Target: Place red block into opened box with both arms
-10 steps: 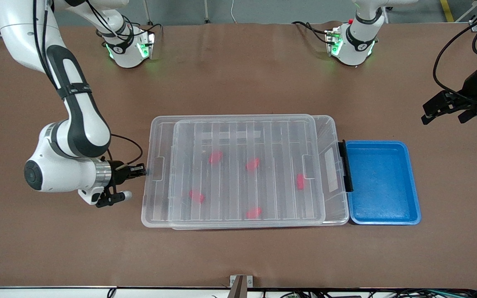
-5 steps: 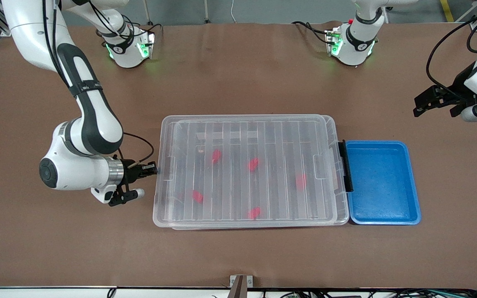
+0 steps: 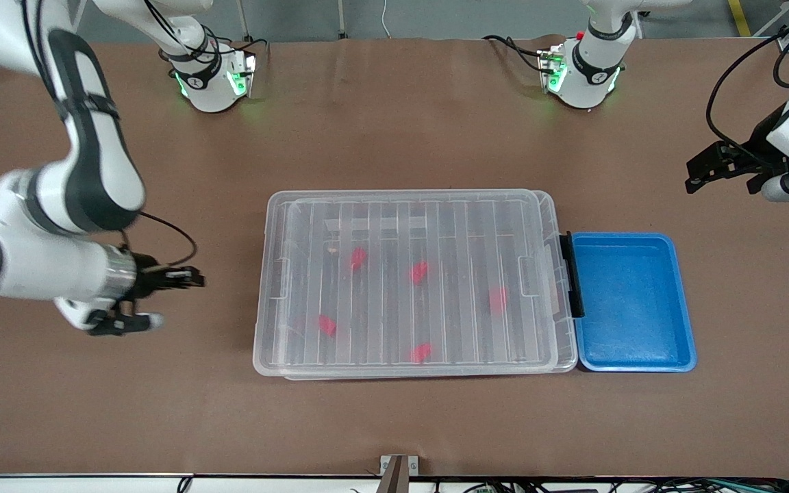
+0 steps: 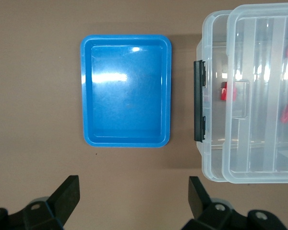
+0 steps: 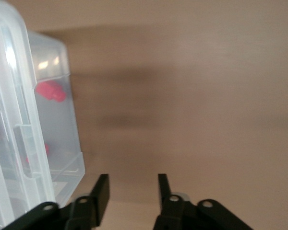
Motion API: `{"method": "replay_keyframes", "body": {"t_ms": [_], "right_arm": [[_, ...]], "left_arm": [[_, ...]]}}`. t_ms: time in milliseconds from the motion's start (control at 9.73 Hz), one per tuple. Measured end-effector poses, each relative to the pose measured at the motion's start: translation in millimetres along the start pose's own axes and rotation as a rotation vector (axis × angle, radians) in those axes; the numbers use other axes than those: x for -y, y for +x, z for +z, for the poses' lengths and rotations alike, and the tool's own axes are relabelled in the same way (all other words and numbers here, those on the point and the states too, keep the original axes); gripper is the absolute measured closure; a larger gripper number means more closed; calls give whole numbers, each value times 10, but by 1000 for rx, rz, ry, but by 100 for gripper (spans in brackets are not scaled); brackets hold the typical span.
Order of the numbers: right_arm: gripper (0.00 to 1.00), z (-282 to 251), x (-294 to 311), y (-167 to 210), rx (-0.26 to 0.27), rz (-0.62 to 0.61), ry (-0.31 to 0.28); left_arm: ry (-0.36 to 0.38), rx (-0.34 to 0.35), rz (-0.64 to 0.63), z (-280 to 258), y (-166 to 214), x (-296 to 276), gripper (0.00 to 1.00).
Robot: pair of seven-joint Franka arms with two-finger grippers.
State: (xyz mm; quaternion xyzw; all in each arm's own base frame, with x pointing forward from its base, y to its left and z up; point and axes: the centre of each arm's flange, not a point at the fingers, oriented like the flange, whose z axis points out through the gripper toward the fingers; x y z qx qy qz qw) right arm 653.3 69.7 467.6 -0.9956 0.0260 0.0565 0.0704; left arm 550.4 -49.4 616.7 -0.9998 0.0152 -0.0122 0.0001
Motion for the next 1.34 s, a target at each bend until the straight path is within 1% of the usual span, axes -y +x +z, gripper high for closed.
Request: {"method": "replay_keyframes", "body": {"t_ms": [103,206,308,411,514,617,822,925,1336], "right_arm": [[30,-457,-81,-188,-57,45,-49],[16,-831,-241,-369,-98,84,-94],[1,-1146,-501,-573,-104,129,-117],[0,-1431,-753,-821,-92,159,-121],[0,-1668,-920,-1055,-87,144,-122],[0,-1815,-1067,-1212,-88,120,-121],[0,-1905,-1294,-1263,-106,139,-122],[0,-1946,-1296,-1255,-119,140,-125],[0,-1958,-1343,-1269,-113,149,-125]], "left_arm": [[3,-1,0,-3,0,3,0],[3,-2,0,-7,1,3,0],[3,-3,0,-15,2,3,0],[3,-5,0,-21,3,3,0],[3,-6,0,-25,3,1,0],[3,-6,0,-28,3,0,0],[3,-7,-1,-31,4,2,0],[3,-7,-1,-32,4,1,0],[3,-7,0,-34,4,0,0]]}}
